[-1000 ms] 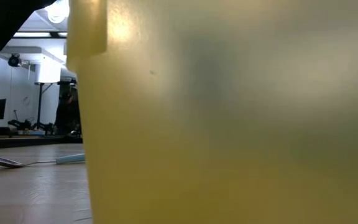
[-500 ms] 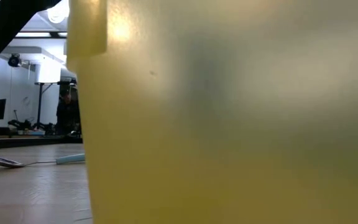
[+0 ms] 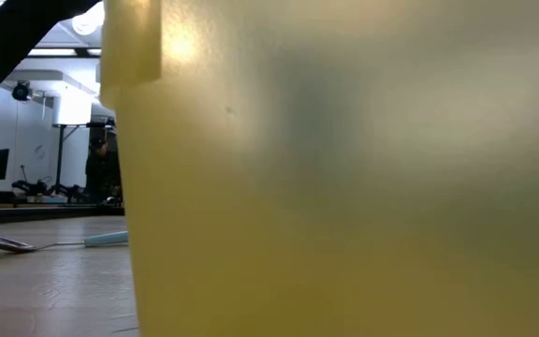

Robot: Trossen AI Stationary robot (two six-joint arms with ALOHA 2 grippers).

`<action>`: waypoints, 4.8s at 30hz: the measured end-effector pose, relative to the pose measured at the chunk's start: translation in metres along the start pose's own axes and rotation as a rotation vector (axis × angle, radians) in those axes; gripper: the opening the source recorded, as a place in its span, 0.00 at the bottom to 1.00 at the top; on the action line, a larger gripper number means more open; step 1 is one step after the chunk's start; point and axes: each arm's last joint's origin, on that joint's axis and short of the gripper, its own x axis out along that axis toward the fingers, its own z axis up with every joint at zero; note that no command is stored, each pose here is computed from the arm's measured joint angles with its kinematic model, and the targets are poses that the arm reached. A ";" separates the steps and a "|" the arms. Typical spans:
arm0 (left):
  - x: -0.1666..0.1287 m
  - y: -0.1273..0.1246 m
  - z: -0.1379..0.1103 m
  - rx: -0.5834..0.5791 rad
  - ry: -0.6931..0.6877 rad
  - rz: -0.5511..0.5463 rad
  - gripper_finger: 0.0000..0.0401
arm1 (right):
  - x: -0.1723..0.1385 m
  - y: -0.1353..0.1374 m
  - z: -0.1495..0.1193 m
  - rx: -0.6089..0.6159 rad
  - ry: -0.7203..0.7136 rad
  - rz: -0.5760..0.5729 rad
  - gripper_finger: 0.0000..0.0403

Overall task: Pick & Place Food Item
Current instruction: Put the white seasoning bottle into the green bin

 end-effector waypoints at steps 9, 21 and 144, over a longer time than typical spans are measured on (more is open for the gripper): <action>-0.001 -0.001 0.001 -0.001 -0.012 -0.005 0.79 | 0.000 0.000 0.000 0.000 0.000 0.000 0.86; -0.012 -0.003 0.003 -0.001 -0.033 -0.022 0.84 | 0.000 0.000 0.000 0.000 0.000 0.000 0.86; -0.170 0.132 -0.222 0.539 -0.783 -0.157 0.84 | 0.000 0.000 0.000 0.016 -0.004 0.000 0.86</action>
